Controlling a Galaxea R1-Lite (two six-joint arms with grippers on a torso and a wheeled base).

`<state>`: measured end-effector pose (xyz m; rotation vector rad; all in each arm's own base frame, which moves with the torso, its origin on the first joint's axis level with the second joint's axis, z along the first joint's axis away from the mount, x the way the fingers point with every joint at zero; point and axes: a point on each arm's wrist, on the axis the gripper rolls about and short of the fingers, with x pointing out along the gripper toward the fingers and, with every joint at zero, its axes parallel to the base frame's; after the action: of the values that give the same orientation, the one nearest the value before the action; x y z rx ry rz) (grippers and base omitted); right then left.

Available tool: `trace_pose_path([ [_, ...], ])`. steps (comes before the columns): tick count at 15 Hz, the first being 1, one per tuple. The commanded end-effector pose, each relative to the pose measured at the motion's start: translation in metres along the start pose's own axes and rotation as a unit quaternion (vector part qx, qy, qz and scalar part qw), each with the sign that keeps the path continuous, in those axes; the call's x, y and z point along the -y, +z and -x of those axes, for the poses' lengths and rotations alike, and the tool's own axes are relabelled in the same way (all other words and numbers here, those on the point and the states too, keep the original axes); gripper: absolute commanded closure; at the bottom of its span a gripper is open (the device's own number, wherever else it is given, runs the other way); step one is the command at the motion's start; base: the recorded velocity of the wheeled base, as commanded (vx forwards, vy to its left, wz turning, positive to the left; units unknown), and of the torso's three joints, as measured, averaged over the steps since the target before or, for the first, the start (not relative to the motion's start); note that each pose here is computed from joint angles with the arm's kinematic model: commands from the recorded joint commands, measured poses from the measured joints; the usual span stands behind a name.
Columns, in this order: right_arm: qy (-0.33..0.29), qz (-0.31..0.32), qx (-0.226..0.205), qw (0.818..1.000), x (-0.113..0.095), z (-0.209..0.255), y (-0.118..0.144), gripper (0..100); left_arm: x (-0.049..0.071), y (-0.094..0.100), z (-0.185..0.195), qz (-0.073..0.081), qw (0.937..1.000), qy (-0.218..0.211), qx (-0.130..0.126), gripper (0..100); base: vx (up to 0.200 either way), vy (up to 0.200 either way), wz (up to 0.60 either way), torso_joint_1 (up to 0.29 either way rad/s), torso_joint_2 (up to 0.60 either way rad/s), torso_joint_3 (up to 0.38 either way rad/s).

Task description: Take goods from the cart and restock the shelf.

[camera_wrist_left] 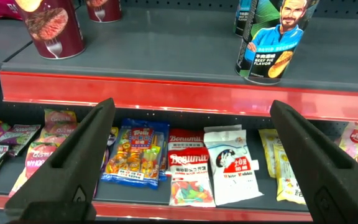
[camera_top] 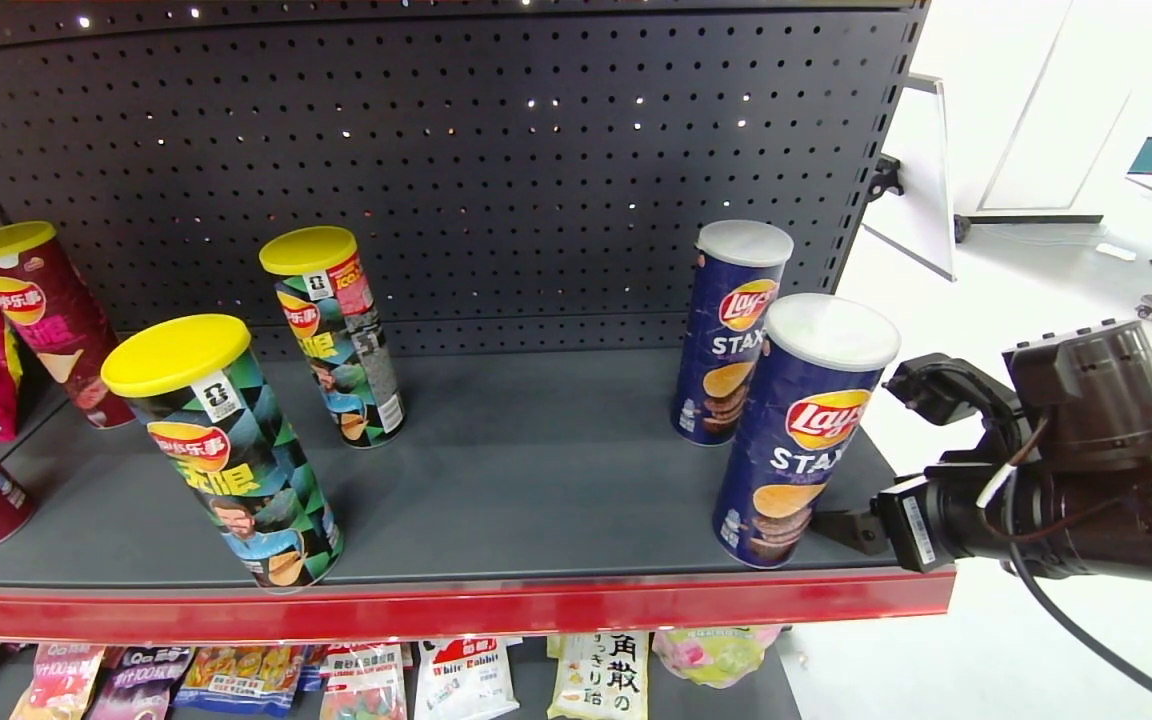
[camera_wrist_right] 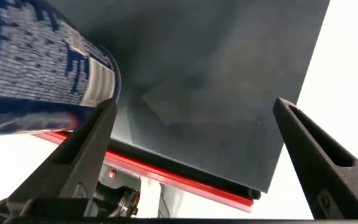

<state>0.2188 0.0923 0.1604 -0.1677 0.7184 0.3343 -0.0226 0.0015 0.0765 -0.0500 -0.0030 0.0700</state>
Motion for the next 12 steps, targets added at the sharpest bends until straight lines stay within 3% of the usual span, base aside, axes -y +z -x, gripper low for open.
trace_pose_path([
  [1, 0.004, 0.004, -0.001, 1.000, -0.003, -0.001, 0.000, 0, 0.000, 0.000, 0.000, 0.000, 1.0000, 0.000, 0.000, 0, 0.000, 0.000, 0.00, 0.000, 0.00, 0.000],
  [12, 0.019, 0.017, 0.003, 1.000, -0.014, -0.006, 0.002, 0, 0.000, 0.000, 0.000, 0.000, 1.0000, 0.000, -0.001, 0, 0.000, 0.000, 0.00, 0.000, 0.00, 0.000],
])
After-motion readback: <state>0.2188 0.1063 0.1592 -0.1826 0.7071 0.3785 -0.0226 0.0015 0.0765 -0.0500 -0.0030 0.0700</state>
